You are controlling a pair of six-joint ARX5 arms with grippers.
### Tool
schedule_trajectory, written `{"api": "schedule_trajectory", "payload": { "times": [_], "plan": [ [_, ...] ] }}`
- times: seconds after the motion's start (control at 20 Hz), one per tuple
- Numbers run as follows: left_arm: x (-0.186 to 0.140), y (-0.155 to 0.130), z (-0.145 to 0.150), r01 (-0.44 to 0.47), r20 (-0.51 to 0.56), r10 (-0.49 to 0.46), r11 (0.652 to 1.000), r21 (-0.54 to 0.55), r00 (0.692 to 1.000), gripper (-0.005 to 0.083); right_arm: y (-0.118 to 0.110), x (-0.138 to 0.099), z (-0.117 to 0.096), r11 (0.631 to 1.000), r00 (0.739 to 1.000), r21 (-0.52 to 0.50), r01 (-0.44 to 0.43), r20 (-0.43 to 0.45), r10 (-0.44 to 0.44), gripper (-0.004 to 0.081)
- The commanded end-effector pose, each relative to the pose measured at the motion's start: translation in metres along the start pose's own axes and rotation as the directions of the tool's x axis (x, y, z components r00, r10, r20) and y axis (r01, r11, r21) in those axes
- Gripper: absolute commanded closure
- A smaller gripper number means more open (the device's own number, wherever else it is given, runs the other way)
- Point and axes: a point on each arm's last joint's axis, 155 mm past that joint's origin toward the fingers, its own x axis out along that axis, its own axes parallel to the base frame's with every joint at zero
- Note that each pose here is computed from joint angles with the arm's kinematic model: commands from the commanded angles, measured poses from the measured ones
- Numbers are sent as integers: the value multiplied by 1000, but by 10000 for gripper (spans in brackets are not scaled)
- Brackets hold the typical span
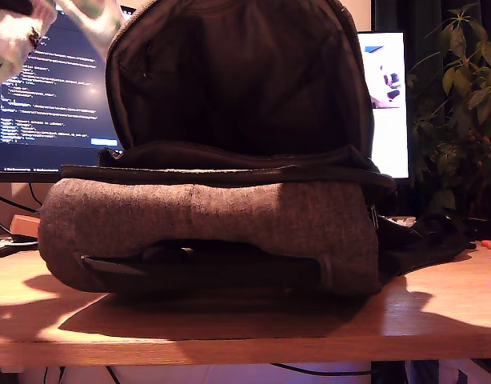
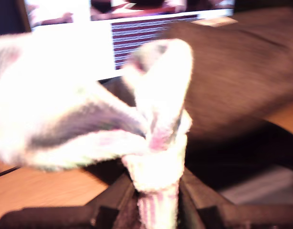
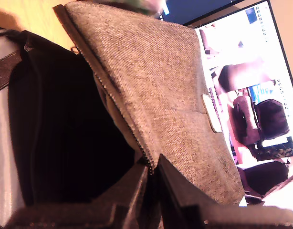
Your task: Pack the pair of socks inside the grey Google backpack
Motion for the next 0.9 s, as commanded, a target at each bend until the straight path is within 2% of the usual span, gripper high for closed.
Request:
{"api": "schedule_trajectory", "payload": {
  "times": [0.0, 0.15, 0.3, 0.45, 0.55, 0.7, 0.85],
  "plan": [
    [-3, -8, 8, 19, 38, -19, 1000, 12, 999, 793, -21, -9, 11, 998, 998, 57, 40, 47, -43, 782],
    [-2, -20, 7, 49, 34, -51, 998, 47, 998, 793, -21, -9, 12, 998, 998, 57, 38, 50, -41, 782],
    [-3, -44, 5, 132, 26, -137, 983, 129, 990, 793, -21, -9, 11, 998, 998, 58, 39, 48, -42, 782],
    [-9, -84, -7, 294, -22, -297, 930, 223, 955, 793, -24, -8, 8, 997, 998, 61, 44, 40, -47, 782],
    [-8, -101, -22, 364, -81, -355, 899, 243, 931, 793, -24, -7, 8, 997, 998, 62, 45, 39, -47, 782],
    [0, -119, -37, 426, -142, -402, 868, 255, 905, 793, -25, -7, 8, 997, 998, 64, 47, 42, -50, 782],
    [12, -128, -69, 478, -260, -416, 838, 264, 871, 793, -28, -8, 11, 996, 997, 66, 59, 50, -63, 782]
  ]
}}
